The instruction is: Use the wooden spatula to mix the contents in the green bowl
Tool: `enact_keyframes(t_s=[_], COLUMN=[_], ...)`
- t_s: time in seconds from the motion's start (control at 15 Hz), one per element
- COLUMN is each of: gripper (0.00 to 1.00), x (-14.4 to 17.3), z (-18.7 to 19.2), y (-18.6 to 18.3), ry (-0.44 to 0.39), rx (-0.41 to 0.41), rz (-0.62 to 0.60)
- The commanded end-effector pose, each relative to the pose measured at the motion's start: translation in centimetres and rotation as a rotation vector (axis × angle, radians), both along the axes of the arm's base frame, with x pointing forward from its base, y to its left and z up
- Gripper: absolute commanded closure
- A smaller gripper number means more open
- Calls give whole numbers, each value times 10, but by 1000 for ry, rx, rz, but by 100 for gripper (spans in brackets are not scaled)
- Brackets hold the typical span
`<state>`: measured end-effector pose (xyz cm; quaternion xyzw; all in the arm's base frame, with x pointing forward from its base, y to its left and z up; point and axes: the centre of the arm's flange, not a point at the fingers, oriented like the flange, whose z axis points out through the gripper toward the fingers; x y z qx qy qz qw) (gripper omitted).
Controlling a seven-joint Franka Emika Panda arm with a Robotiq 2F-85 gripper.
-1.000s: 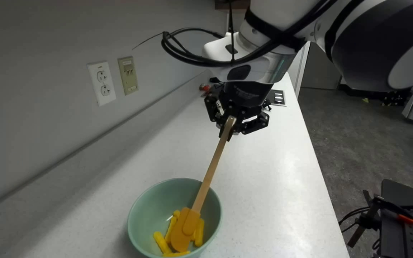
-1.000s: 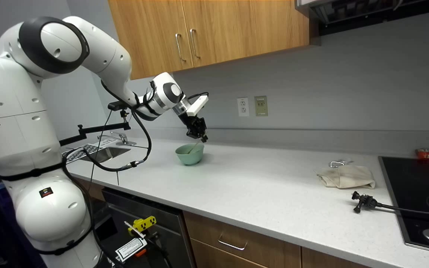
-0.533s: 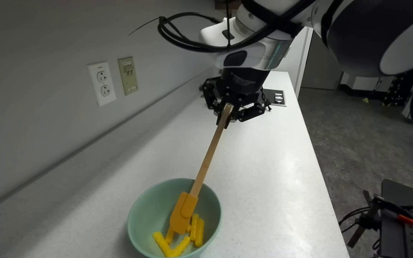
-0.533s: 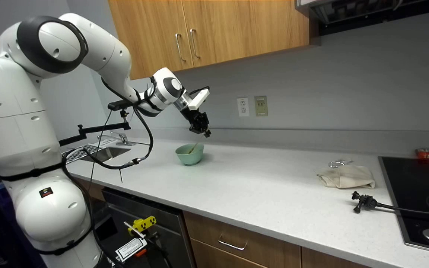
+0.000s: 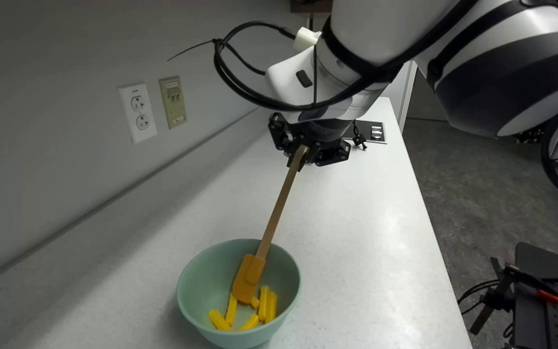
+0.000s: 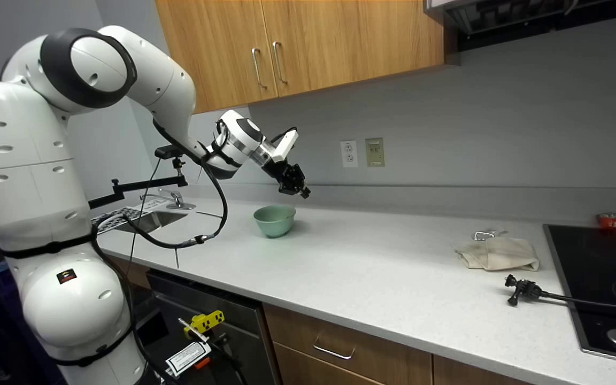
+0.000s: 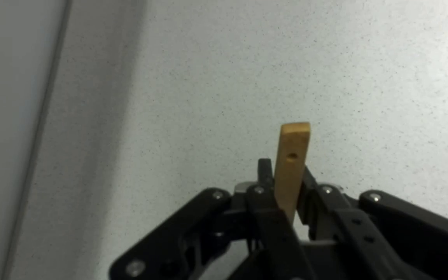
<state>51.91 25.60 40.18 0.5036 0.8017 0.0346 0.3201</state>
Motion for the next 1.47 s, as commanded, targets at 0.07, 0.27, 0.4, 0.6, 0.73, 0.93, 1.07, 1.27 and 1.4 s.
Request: enact_keyframes(t_s=[0.07,0.27,0.4,0.6,0.73,0.93,1.07,1.27,1.4], gripper=[96,96,96,96,96,96,96,96,96], x=[7,5,3,3,6,10,15,19,21], z=[-15,-16,-16,-10,-1,11,15,13,9], y=[17,32,41,44,40,32,25,22,25], ry=[-37,-6,27,30,27,15,-3,-26,-25], rx=[-17,37,71,80,66,37,19,10,4], rz=[-52,-104,-146,-163,-169,-181,-190,-194,-198])
